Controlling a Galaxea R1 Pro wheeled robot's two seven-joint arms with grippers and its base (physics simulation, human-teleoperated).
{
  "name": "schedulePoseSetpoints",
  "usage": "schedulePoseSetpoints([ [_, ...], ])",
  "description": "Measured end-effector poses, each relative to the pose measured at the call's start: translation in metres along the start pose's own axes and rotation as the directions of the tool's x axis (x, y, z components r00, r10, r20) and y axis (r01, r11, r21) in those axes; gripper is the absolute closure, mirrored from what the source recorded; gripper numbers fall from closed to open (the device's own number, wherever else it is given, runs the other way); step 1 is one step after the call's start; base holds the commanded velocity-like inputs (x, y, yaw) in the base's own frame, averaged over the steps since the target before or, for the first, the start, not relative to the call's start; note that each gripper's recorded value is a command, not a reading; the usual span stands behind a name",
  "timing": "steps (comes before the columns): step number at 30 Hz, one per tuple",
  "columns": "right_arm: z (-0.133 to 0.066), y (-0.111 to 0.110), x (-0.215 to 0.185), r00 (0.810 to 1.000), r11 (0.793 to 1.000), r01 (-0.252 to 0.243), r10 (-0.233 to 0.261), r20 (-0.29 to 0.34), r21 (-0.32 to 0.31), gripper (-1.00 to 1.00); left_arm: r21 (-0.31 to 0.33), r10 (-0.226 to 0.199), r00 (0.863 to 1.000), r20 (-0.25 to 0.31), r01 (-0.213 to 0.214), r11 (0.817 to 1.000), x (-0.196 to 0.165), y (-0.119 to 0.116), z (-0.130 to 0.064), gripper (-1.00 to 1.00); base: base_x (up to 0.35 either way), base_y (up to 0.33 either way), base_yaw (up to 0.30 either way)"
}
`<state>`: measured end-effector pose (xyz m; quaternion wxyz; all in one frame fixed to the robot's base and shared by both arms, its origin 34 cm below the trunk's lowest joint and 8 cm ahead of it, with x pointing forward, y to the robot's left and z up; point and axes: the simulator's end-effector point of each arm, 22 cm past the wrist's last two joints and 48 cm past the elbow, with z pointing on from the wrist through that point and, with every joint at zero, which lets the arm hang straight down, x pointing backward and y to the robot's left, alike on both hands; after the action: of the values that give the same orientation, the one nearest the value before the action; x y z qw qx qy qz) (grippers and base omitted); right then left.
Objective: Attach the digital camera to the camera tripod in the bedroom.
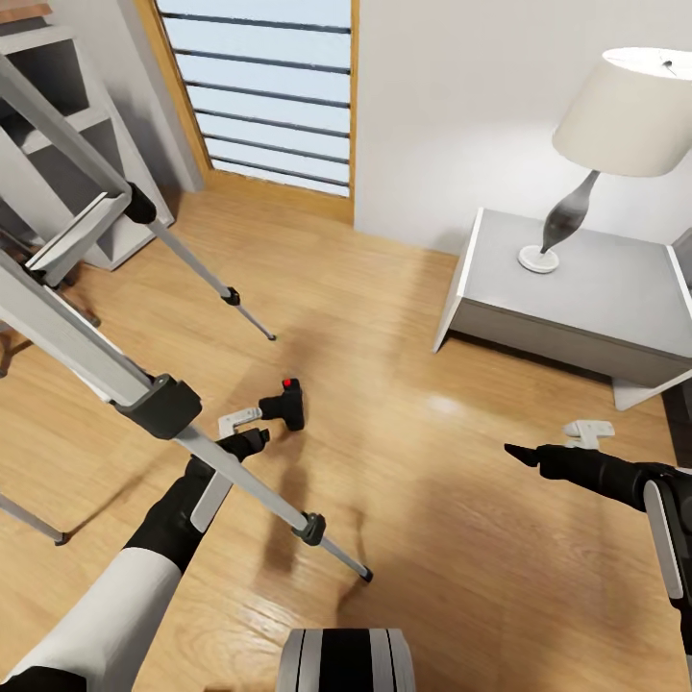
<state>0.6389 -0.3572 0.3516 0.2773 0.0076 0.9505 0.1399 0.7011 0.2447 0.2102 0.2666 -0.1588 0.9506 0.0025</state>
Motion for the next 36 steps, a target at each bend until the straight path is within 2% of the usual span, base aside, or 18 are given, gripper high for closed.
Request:
schedulePoseSetpoints([
  [21, 0.0, 0.0, 0.0, 1.0, 1.0, 0.002, -0.002, 0.002, 0.0, -1.0, -0.011, -0.004, 1.0, 0.001, 0.004, 1.0, 0.0, 0.007, 0.0, -1.0, 0.077, -0.001, 0.0],
  [24, 0.0, 0.0, 0.0, 1.0, 1.0, 0.002, -0.002, 0.002, 0.0, -1.0, -0.019, -0.011, 1.0, 0.003, 0.011, 1.0, -0.002, 0.01, 0.0, -1.0, 0.015, 0.0, 0.0],
  [31, 0.0, 0.0, 0.001, 1.0, 1.0, 0.002, -0.002, 0.002, -0.001, -1.0, -0.061, -0.057, 0.998, 0.02, 0.058, 0.996, -0.008, 0.026, 0.0, -1.0, 0.007, 0.0, 0.0],
  [36, 0.0, 0.0, 0.001, 1.0, 1.0, 0.002, -0.002, 0.002, -0.001, -1.0, -0.07, -0.068, 0.997, 0.024, 0.07, 0.995, -0.01, 0.03, 0.0, -1.0, 0.002, 0.0, 0.0],
])
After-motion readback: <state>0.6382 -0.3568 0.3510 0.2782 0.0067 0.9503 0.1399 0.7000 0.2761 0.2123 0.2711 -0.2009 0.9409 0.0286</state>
